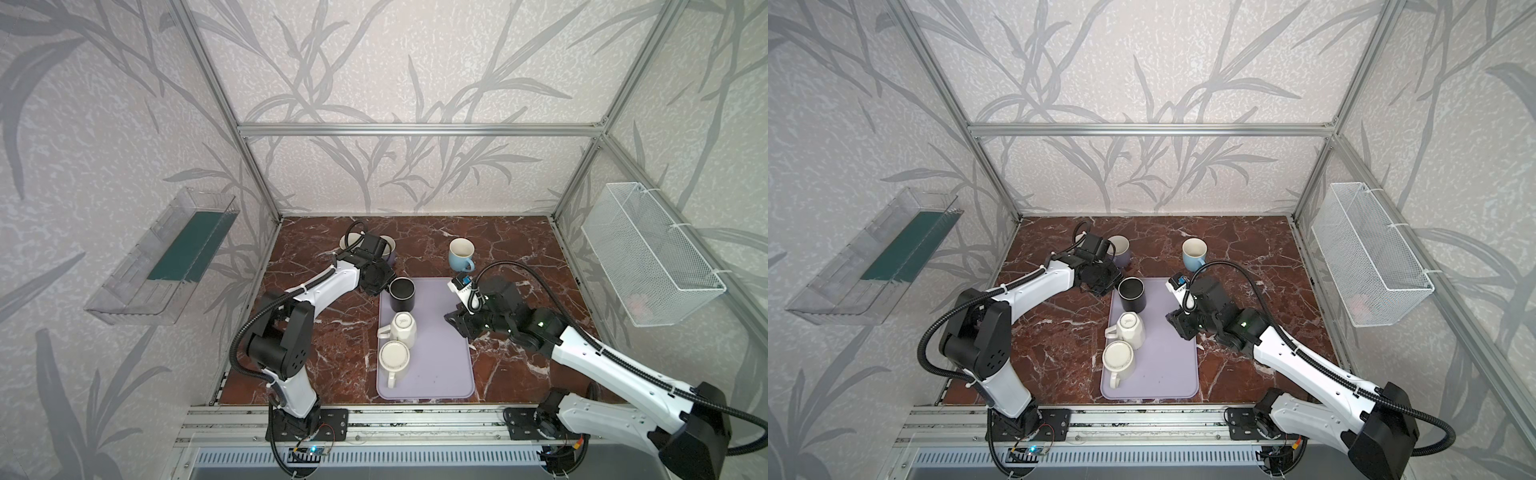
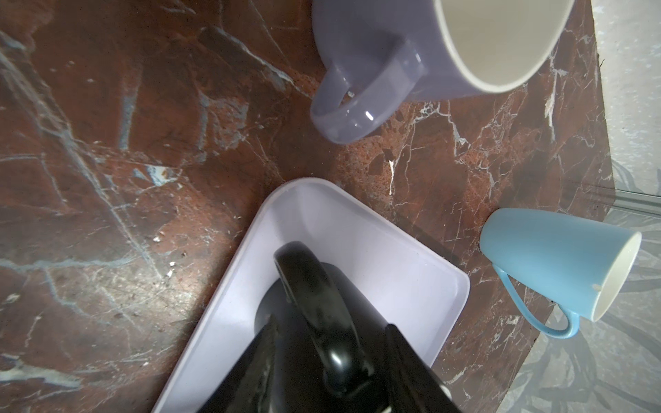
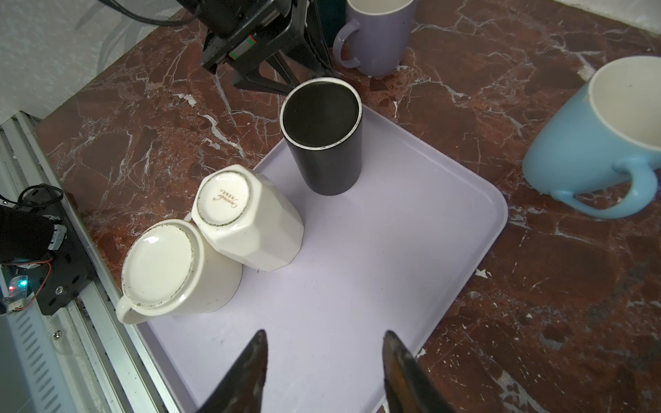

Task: Turn the mug right side up
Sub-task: Pick up the mug from the tray.

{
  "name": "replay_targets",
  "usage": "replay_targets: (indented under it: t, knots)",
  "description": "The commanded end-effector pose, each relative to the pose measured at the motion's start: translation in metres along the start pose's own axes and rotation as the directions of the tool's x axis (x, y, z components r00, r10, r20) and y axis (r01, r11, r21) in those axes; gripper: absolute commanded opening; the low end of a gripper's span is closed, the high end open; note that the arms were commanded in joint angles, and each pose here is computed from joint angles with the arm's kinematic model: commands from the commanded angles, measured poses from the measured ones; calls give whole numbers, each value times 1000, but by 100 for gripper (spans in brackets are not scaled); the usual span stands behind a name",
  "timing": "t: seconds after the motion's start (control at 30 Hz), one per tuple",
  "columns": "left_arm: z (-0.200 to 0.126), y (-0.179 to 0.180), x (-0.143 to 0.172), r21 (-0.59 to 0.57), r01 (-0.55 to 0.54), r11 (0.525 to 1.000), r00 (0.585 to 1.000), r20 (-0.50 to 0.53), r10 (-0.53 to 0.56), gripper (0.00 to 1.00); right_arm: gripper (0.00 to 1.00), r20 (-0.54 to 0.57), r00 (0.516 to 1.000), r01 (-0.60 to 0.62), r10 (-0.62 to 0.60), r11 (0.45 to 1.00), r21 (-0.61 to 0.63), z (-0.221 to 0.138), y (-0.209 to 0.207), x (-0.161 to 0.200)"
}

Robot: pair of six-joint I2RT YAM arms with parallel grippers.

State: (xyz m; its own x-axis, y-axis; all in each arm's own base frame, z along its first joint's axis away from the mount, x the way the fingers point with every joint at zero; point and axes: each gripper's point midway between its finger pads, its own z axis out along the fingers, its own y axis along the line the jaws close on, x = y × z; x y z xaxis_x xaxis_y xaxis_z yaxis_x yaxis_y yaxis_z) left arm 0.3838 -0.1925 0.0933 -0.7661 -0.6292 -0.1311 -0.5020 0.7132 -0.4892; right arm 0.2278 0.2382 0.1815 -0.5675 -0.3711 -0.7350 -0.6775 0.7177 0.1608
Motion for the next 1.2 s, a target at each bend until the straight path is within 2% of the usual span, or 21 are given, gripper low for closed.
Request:
replay_targets:
  t: [0.0, 0.4, 0.83, 1.17]
  knots:
    - [2, -11, 0, 8, -1, 1000, 1000, -3, 1, 44, 51, 2, 1000, -1, 1, 1000, 3, -4, -1, 3]
    - [8, -17, 11, -28, -102, 994, 994, -42, 101, 31, 51, 10, 1000, -13, 13, 1000, 21, -10, -9, 6]
    - [9, -3, 16, -148, -274, 950, 957, -144, 253, 36, 51, 13, 1000, -24, 24, 999, 30, -12, -14, 11]
    - [10, -8, 3, -228, -341, 912, 939, -132, 318, 35, 51, 19, 999, -30, 29, 999, 29, -12, -17, 11]
